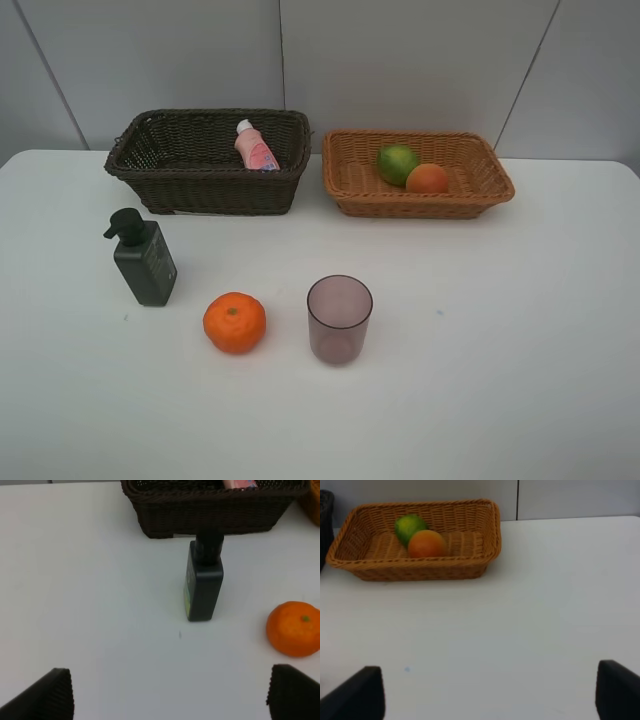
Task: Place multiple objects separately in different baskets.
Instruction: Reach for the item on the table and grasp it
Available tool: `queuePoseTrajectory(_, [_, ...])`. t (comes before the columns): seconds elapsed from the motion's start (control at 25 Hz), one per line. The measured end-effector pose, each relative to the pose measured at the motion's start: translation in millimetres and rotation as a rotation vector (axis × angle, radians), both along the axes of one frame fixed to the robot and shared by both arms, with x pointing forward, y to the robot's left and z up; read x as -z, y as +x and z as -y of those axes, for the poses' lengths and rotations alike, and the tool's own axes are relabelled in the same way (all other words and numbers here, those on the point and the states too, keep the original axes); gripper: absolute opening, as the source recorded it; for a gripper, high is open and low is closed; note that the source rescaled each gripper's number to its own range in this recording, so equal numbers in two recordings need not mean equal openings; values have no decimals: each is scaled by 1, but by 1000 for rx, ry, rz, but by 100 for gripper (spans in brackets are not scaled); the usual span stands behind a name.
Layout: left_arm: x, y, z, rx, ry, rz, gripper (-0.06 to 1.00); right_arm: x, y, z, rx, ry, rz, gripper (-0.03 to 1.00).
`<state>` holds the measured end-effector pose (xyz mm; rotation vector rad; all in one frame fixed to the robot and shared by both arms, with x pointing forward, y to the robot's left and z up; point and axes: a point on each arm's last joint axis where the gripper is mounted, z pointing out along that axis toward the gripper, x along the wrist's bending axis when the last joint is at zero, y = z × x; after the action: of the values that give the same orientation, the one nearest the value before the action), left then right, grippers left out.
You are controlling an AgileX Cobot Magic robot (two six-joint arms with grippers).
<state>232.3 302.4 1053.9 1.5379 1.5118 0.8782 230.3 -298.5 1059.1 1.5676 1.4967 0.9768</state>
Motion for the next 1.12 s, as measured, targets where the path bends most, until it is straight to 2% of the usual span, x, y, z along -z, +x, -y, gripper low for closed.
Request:
queuePoseTrajectory(0.12, [-8,2,1,4,-8,35,100,0,0,0,0,0,0,79])
queuePoseTrajectory(0.28, [-34,25,3,7,-16,66,100,0,0,0,0,0,0,79])
queuePoseTrajectory(0.44, [-49,69,7,14,-3,-65,100,0,0,0,0,0,0,79])
queuePoseTrajectory(0.72, [-53,158,16,23,8,-369,100,0,0,0,0,0,0,79])
queuePoseTrajectory(1.12, [-23,263,50,65,33,-660,100,0,0,0,0,0,0,79])
